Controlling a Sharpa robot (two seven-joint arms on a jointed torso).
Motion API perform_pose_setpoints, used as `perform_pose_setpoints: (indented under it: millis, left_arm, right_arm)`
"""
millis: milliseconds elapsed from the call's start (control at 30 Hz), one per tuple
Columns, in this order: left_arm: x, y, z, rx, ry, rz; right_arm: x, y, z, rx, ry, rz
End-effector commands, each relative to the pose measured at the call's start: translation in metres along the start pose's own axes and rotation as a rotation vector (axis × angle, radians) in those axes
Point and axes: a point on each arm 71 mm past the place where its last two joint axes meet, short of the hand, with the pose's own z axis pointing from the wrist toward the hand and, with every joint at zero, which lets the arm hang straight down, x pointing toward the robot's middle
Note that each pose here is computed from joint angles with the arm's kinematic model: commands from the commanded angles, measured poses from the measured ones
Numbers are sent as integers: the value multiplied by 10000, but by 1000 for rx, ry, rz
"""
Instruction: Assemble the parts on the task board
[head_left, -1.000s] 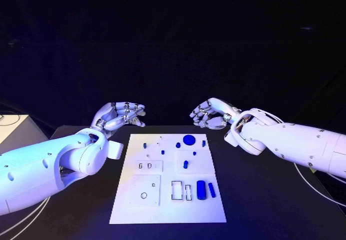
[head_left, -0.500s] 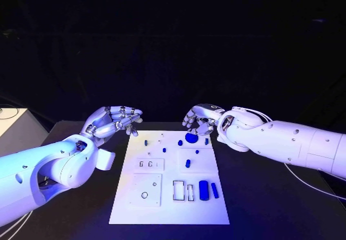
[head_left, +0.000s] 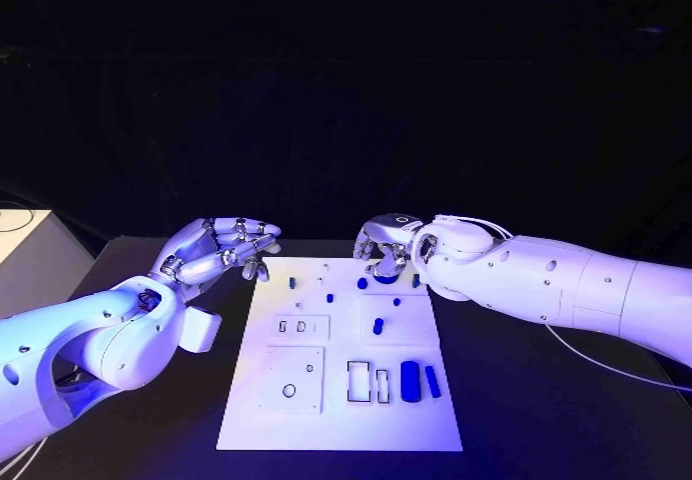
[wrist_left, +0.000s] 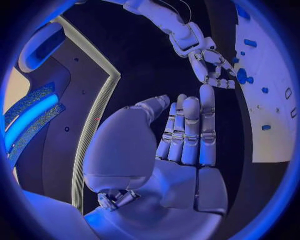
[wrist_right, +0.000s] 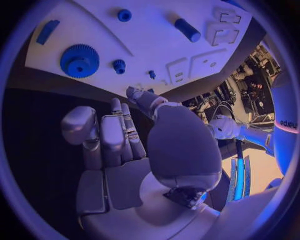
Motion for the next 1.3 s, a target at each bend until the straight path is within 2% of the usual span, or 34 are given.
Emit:
perform_pose_setpoints:
  millis: [33,567,1067,1300]
  left_arm:
    - [45,-22,3,5,41,-10]
    - [22,-26,0,-5,40,-29]
    - [30,-38,2,-5,45,-33]
    - [31,-38,4,-6,47,-34]
  right_arm:
    - [55,-5,7,19,59,-50]
    - [150,-2,-3,19,108,-51]
    - [150,-14,25,25,86,-57]
    - [169,0,39,23,98,-62]
